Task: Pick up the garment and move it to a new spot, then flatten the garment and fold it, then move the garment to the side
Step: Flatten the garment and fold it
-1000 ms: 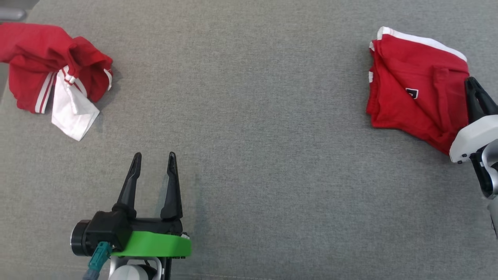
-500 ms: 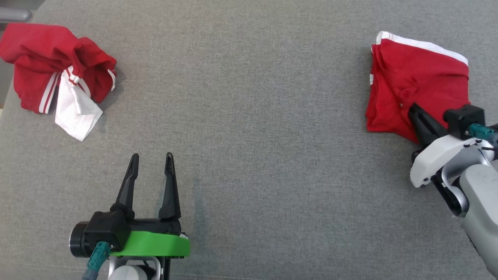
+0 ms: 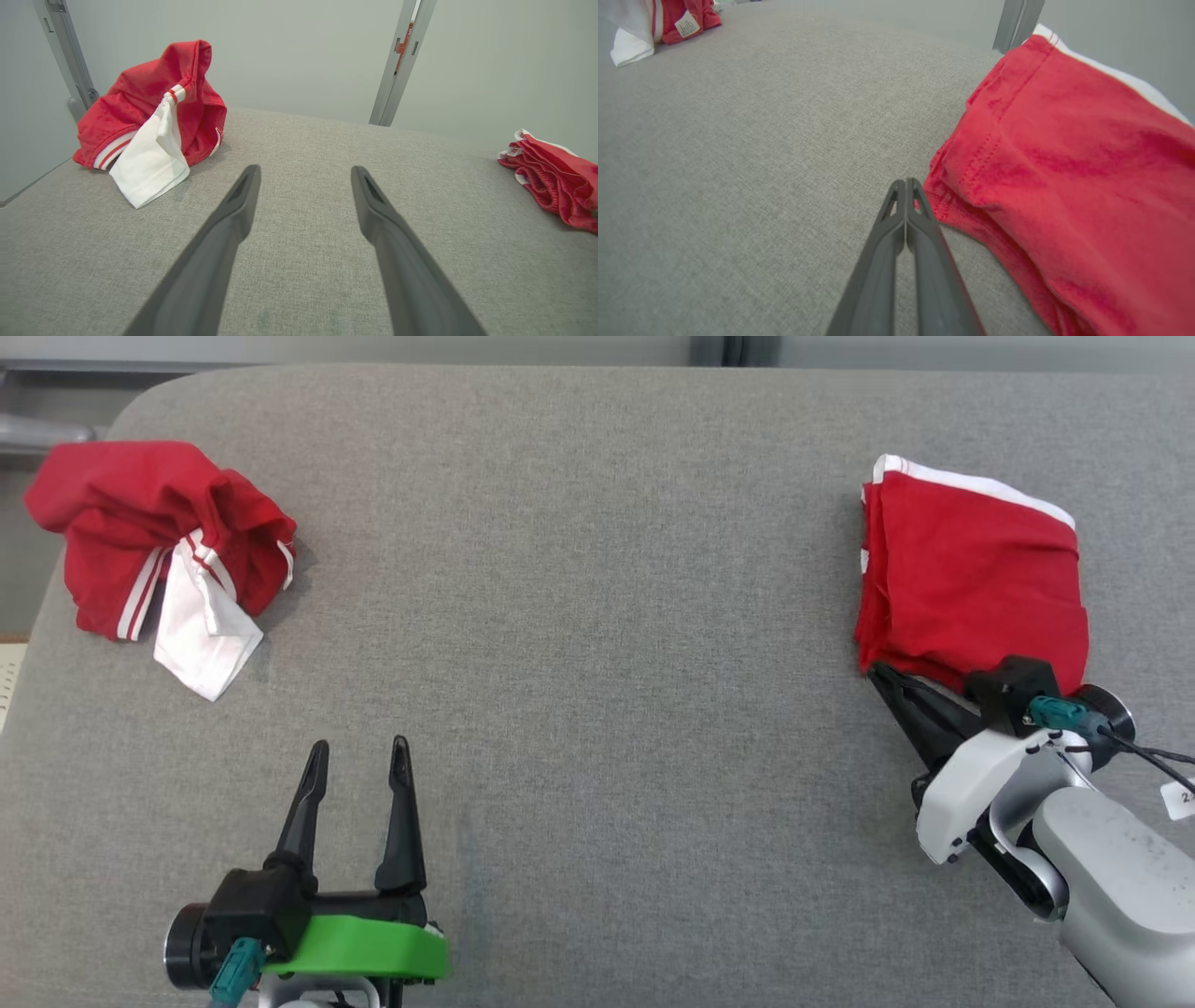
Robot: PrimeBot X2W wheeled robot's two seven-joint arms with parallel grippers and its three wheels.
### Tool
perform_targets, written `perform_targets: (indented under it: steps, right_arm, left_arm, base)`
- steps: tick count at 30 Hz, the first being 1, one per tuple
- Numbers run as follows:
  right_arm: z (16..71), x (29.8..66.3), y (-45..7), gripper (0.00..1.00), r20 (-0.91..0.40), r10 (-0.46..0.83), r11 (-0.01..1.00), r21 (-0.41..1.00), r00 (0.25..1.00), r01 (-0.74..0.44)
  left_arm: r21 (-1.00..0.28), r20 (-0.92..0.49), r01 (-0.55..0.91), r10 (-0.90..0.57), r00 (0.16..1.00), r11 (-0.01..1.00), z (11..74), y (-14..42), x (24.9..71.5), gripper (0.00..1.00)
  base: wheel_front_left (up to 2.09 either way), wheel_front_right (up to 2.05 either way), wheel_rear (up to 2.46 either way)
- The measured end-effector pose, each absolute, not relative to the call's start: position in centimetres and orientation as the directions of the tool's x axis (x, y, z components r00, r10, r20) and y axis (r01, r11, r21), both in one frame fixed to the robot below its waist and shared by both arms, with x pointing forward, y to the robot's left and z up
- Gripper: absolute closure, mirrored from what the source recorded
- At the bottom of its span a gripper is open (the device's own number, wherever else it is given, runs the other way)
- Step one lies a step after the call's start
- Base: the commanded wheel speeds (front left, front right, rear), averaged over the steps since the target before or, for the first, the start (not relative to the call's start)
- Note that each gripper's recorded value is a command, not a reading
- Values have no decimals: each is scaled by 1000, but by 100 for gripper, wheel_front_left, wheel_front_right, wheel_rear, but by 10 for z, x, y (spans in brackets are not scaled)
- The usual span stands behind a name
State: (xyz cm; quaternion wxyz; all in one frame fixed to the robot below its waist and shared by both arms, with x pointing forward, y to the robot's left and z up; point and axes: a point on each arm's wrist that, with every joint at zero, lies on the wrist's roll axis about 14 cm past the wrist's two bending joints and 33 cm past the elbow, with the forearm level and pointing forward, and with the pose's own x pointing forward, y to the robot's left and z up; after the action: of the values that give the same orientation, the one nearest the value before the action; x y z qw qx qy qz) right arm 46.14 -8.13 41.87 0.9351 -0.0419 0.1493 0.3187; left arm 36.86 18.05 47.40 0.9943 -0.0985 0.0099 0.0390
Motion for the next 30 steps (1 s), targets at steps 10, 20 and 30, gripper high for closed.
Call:
perform_targets:
  steps: [10,20,30]
  right_arm:
    - [481,446,-133,0,-79,441,897,-5,894,-442]
    - [513,401,-192,0,67,201,979,6,977,-202]
    - [493,367,-218,0,33,32,997,75,999,-35]
  left_arm:
    - [-164,-2,-105,106,994,981,482,198,336,0]
    - [-158,23,-29,33,999,987,486,187,321,0]
    - [-169,-25,28,-32,999,985,470,172,318,0]
  base:
    - [0,0,0]
    - [0,0,0]
    - [0,0,0]
